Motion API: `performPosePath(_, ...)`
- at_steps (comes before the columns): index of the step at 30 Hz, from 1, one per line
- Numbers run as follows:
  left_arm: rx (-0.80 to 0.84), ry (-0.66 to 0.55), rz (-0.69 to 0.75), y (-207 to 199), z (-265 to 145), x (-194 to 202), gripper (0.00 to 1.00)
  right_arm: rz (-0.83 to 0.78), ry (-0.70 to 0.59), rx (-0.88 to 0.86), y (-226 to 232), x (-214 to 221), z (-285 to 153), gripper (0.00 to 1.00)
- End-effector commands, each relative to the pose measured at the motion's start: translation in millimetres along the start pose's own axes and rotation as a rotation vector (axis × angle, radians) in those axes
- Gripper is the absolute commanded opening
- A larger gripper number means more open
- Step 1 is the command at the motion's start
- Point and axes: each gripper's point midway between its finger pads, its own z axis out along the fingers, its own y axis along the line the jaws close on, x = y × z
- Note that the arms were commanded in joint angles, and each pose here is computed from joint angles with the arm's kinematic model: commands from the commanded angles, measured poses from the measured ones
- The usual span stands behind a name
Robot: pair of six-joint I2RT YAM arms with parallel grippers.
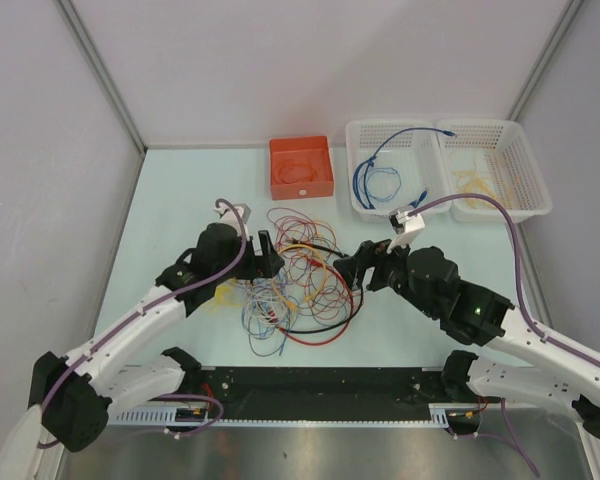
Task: Untangle the cables
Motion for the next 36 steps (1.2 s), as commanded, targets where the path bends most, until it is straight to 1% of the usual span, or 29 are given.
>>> performPosePath(1, -0.179, -0.032, -0.048, 31, 8, -4, 0.89, 0.021, -0.027, -0.012, 6, -16, -5, 0.79)
performPosePath(3, -0.239, -0.021, -0.066, 46, 6, 3, 0.88, 0.018, -0.017, 0.008, 2, -13, -6, 0.80)
performPosePath(4, -0.261, -0.028, -0.098, 55, 6, 3, 0.88, 0.011, -0.009, 0.017, -1, -11, -7, 0.80)
performPosePath(5, -0.274, -0.017, -0.115, 63, 7, 10, 0.88, 0.009, -0.004, 0.023, -2, -9, -6, 0.80)
performPosePath(7, -0.283, -0.022, -0.164, 74, 8, 12, 0.86, 0.007, -0.002, 0.030, -4, -7, -5, 0.80)
performPosePath(9, -0.305, -0.002, -0.186, 85, 11, 21, 0.85, 0.005, 0.000, 0.026, -4, -6, -4, 0.80)
performPosePath(12, -0.349, 0.006, -0.205, 98, 14, 23, 0.84, 0.008, -0.001, 0.022, -3, -6, -4, 0.80)
performPosePath(16, -0.364, 0.001, -0.223, 106, 21, 20, 0.82, 0.003, 0.006, 0.031, -6, -3, -4, 0.80)
performPosePath(17, -0.361, 0.024, -0.228, 107, 25, 25, 0.81, 0.001, 0.011, 0.036, -8, -1, -4, 0.80)
performPosePath(20, -0.360, 0.056, -0.243, 111, 37, 33, 0.77, 0.006, 0.008, 0.036, -10, 0, -5, 0.80)
performPosePath(22, -0.325, 0.066, -0.256, 105, 44, 34, 0.71, 0.005, 0.010, 0.044, -13, 2, -5, 0.80)
performPosePath(23, -0.329, 0.091, -0.265, 108, 49, 41, 0.69, 0.006, 0.008, 0.045, -13, 1, -6, 0.79)
performPosePath(25, -0.317, 0.097, -0.274, 106, 55, 41, 0.66, 0.007, 0.011, 0.053, -16, 2, -7, 0.80)
performPosePath(28, -0.314, 0.118, -0.280, 106, 63, 44, 0.55, 0.006, 0.007, 0.058, -19, 1, -8, 0.80)
performPosePath(29, -0.314, 0.118, -0.280, 107, 65, 44, 0.43, 0.006, 0.010, 0.061, -20, 2, -8, 0.80)
performPosePath(31, -0.296, 0.135, -0.284, 104, 69, 46, 0.29, 0.005, 0.008, 0.069, -23, 2, -8, 0.80)
performPosePath(32, -0.294, 0.138, -0.285, 103, 69, 47, 0.16, 0.005, 0.012, 0.069, -23, 3, -8, 0.80)
performPosePath(34, -0.279, 0.124, -0.279, 99, 67, 40, 0.07, 0.004, 0.013, 0.074, -25, 3, -8, 0.80)
performPosePath(35, -0.269, 0.115, -0.277, 97, 66, 36, 0.00, 0.006, 0.014, 0.070, -24, 3, -9, 0.79)
performPosePath(36, -0.256, 0.101, -0.269, 94, 64, 31, 0.00, 0.008, 0.008, 0.071, -25, 2, -9, 0.79)
